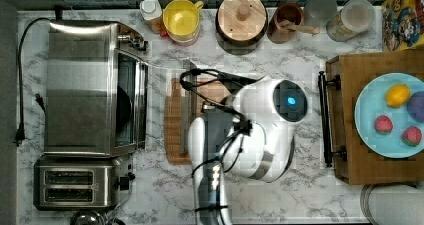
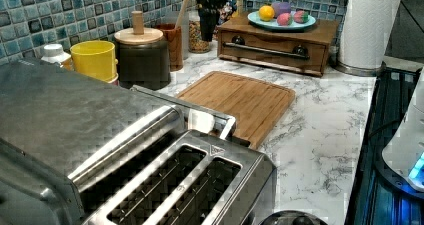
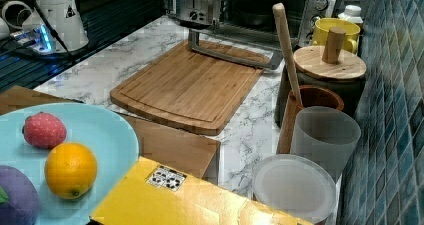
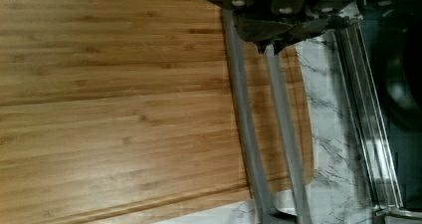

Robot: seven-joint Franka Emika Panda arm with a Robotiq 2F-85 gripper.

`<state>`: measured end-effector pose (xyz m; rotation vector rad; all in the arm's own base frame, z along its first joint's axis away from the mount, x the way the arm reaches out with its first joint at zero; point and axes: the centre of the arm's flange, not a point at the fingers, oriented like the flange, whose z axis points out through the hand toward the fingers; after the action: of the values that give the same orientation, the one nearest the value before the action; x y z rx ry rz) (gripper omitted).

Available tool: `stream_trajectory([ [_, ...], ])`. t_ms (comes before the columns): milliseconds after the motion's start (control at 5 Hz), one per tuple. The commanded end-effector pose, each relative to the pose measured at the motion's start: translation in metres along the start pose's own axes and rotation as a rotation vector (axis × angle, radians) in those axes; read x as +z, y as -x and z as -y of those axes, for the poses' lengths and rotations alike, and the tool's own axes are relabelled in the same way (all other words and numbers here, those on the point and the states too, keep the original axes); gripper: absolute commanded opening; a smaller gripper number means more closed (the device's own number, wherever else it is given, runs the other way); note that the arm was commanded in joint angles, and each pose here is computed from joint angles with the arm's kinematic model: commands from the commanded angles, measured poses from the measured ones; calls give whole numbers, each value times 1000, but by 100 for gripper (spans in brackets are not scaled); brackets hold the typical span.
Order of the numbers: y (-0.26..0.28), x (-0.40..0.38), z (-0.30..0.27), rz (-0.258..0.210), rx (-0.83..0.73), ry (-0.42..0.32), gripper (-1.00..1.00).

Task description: Close the oven.

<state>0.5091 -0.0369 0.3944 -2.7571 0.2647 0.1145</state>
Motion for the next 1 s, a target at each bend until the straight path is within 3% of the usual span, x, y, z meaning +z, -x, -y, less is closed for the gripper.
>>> stream_trajectory([
  [200,5,49,-35,-33,-185,-156,-100],
  [400,-2,74,-32,-71,-224,-267,-100],
  [600,-10,100,-32,-128,-260,-323,-100],
  [800,-15,132,-28,-175,-265,-310,-100],
  [1000,-24,146,-29,-175,-242,-334,-100],
])
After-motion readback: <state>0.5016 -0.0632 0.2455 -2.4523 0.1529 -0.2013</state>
